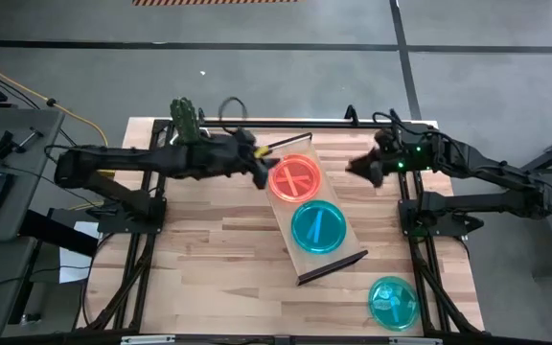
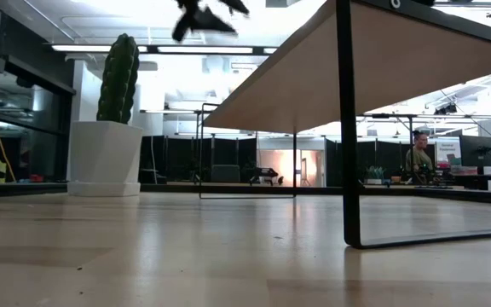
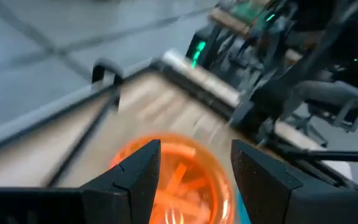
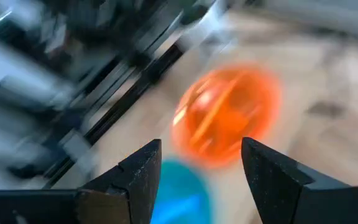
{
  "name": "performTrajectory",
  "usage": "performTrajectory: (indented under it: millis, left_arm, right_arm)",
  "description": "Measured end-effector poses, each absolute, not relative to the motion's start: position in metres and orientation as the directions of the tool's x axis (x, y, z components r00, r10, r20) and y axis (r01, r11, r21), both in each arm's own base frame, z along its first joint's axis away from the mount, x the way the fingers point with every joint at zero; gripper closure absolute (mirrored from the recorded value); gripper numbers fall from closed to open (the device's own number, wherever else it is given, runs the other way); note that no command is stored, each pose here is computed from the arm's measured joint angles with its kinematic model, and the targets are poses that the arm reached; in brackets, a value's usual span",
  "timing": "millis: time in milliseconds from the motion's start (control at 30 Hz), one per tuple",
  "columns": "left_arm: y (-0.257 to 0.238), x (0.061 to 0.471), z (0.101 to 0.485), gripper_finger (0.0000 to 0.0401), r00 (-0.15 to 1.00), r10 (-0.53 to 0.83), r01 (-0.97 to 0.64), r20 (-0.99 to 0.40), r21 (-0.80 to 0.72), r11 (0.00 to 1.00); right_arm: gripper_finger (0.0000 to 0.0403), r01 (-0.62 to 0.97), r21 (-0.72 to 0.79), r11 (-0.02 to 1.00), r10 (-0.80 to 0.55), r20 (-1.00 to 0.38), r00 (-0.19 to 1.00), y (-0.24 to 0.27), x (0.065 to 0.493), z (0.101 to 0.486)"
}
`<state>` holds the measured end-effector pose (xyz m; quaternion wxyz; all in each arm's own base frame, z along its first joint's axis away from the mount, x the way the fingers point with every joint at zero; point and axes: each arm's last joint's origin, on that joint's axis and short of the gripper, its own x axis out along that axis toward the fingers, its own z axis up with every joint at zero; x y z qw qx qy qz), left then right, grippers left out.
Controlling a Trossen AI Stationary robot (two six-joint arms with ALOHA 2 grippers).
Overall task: Place and stack plates onto a shelf
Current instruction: Stack the blue plate on top of the blue plate on the shelf
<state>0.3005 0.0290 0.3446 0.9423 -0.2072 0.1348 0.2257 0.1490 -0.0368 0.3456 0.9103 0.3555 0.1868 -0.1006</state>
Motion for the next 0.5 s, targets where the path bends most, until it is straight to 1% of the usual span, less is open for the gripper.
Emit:
performTrajectory:
  millis: [67, 133, 233, 300, 400, 500]
  left_arm:
    - [0.028, 0.287, 0.36, 0.0215, 0.882, 0.369, -0.451, -0.293, -0.297, 0.842]
    - [0.027, 0.272, 0.373, 0.0215, 0.895, 0.373, -0.435, -0.244, -0.294, 0.851]
    - [0.026, 0.251, 0.389, 0.0215, 0.911, 0.375, -0.411, -0.171, -0.305, 0.859]
    - [0.024, 0.239, 0.396, 0.0215, 0.917, 0.373, -0.399, -0.143, -0.308, 0.863]
    - [0.021, 0.226, 0.4, 0.0215, 0.924, 0.364, -0.383, -0.122, -0.314, 0.868]
    - [0.02, 0.221, 0.403, 0.0215, 0.928, 0.357, -0.373, -0.11, -0.318, 0.872]
  right_arm:
    - [0.0199, 0.227, 0.688, 0.689, 0.118, -0.416, 0.902, -0.031, 0.146, 0.344]
    - [0.0199, 0.162, 0.757, 0.634, 0.256, -0.402, 0.879, -0.024, 0.141, 0.344]
    - [0.0199, 0.141, 0.815, 0.562, 0.348, -0.388, 0.853, -0.012, 0.133, 0.346]
    - [0.0199, 0.167, 0.847, 0.505, 0.404, -0.403, 0.821, -0.002, 0.128, 0.345]
    - [0.0199, 0.266, 0.857, 0.442, 0.499, -0.481, 0.721, 0.015, 0.12, 0.337]
    - [0.0199, 0.409, 0.799, 0.441, 0.551, -0.601, 0.58, 0.033, 0.117, 0.325]
